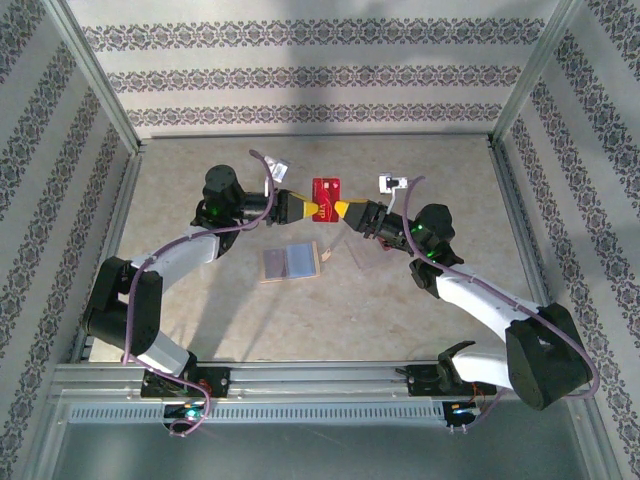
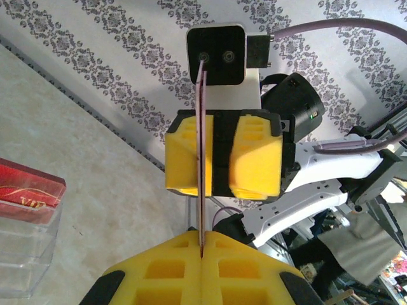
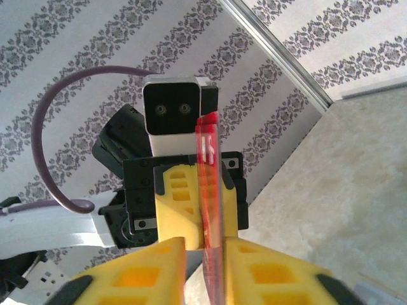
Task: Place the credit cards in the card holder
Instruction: Pick up the credit card from the storage box.
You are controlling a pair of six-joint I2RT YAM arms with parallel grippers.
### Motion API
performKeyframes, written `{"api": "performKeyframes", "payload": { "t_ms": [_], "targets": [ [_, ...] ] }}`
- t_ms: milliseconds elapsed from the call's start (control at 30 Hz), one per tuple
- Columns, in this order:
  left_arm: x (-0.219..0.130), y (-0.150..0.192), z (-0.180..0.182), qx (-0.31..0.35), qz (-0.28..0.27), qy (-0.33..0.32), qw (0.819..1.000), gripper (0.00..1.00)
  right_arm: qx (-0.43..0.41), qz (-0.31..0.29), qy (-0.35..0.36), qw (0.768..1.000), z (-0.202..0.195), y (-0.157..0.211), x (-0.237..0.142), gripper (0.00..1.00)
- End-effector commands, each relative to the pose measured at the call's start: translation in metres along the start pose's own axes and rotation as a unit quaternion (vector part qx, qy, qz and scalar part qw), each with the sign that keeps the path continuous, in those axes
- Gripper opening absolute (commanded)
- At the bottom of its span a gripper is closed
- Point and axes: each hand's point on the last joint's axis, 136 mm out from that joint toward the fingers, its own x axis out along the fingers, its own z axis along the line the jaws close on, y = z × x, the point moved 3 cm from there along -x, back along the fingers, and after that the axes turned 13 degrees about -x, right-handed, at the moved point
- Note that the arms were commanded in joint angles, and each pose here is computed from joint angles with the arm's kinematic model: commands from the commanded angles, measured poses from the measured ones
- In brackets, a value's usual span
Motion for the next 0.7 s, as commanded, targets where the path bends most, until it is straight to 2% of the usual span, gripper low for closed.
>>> {"api": "performKeyframes", "payload": {
  "t_ms": [0, 33, 67, 167, 233, 467, 533, 667],
  "targets": [
    [0.003, 0.006, -0.004, 0.017, 0.012, 0.009, 1.000, 0.00, -0.022, 0.000, -0.025, 0.999, 0.011, -0.007, 0.006, 0.10],
    [0.003, 0.007, -0.004, 0.016, 0.013, 0.008, 1.000, 0.00, -0.022, 0.000, -0.023, 0.999, 0.010, -0.006, 0.005, 0.03],
    [0.003, 0.007, -0.004, 0.017, 0.014, 0.008, 1.000, 0.02, -0.022, -0.001, -0.021, 1.000, 0.010, -0.007, 0.005, 0.00],
    [0.000, 0.009, -0.004, 0.016, 0.020, 0.004, 1.000, 0.29, -0.024, 0.002, -0.004, 1.000, 0.004, -0.005, 0.000, 0.00],
    [-0.007, 0.009, -0.003, 0.020, 0.020, -0.003, 1.000, 0.38, -0.020, 0.005, 0.008, 1.000, -0.002, -0.002, -0.003, 0.00],
    [-0.060, 0.015, 0.014, -0.061, -0.002, -0.095, 0.994, 0.39, 0.026, 0.041, 0.045, 0.998, -0.021, 0.027, -0.006, 0.00],
    [-0.073, 0.029, 0.023, -0.067, 0.006, -0.159, 0.985, 0.38, 0.046, 0.060, 0.066, 0.995, -0.031, 0.040, -0.006, 0.00],
    [-0.096, 0.054, 0.045, -0.039, 0.037, -0.287, 0.956, 0.31, 0.097, 0.093, 0.091, 0.987, -0.046, 0.067, -0.002, 0.00]
  ]
}}
